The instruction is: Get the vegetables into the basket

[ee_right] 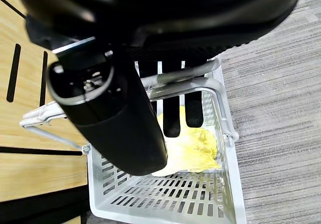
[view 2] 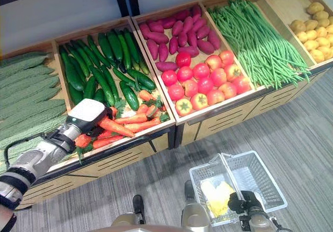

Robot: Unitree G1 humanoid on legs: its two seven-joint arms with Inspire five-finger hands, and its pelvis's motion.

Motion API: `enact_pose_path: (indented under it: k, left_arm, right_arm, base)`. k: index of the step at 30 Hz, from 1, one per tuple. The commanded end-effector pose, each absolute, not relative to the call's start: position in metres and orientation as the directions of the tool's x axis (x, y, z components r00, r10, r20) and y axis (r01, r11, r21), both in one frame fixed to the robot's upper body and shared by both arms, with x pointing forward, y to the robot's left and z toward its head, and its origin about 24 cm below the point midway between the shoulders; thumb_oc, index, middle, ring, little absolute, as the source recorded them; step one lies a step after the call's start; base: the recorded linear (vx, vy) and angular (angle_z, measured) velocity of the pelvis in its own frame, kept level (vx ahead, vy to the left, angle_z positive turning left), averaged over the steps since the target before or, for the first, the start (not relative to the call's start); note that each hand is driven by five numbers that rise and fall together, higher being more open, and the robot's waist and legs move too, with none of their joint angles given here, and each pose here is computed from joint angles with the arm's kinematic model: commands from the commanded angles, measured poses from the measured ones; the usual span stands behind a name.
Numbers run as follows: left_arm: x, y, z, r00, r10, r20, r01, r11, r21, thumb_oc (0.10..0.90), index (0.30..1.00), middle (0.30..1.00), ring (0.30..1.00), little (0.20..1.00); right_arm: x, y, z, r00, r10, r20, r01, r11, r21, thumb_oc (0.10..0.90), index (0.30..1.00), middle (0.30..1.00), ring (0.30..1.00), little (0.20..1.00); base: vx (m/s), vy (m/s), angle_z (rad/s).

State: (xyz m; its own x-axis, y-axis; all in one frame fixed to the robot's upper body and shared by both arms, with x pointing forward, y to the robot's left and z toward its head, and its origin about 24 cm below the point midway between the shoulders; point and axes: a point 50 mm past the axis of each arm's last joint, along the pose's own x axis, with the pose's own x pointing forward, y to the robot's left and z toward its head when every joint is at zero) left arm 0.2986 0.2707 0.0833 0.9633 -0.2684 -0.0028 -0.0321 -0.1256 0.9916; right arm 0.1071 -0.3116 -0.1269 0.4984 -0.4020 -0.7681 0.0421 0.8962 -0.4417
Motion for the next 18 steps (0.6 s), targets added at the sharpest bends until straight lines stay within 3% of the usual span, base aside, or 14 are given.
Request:
enact_pose_path:
  k: [1, 14, 18]
  left_arm:
    - [0.316, 0.290, 0.164, 0.922, -0.211, 0.325, -0.347, -0.078, 0.935, 0.471, 0.399, 0.399, 0.399, 0.399]
    - [0.307, 0.285, 0.205, 0.869, -0.310, 0.386, -0.439, -0.120, 0.891, 0.473, 0.402, 0.402, 0.402, 0.402]
    - [0.306, 0.277, 0.210, 0.861, -0.367, 0.352, -0.428, -0.150, 0.891, 0.433, 0.347, 0.347, 0.347, 0.347]
  right_arm:
    - [0.119, -0.322, -0.117, 0.554, -0.425, -0.716, 0.060, 0.878, -0.475, 0.400, 0.300, 0.300, 0.300, 0.300]
    - [0.115, -0.318, -0.120, 0.544, -0.402, -0.737, 0.028, 0.886, -0.463, 0.400, 0.300, 0.300, 0.300, 0.300]
    - [0.113, -0.320, -0.120, 0.538, -0.405, -0.739, 0.023, 0.884, -0.467, 0.400, 0.300, 0.300, 0.300, 0.300]
  base:
    - [0.01, -0.003, 0.10]
    - [0.01, 0.003, 0.04]
    - [0.00, 0.000, 0.00]
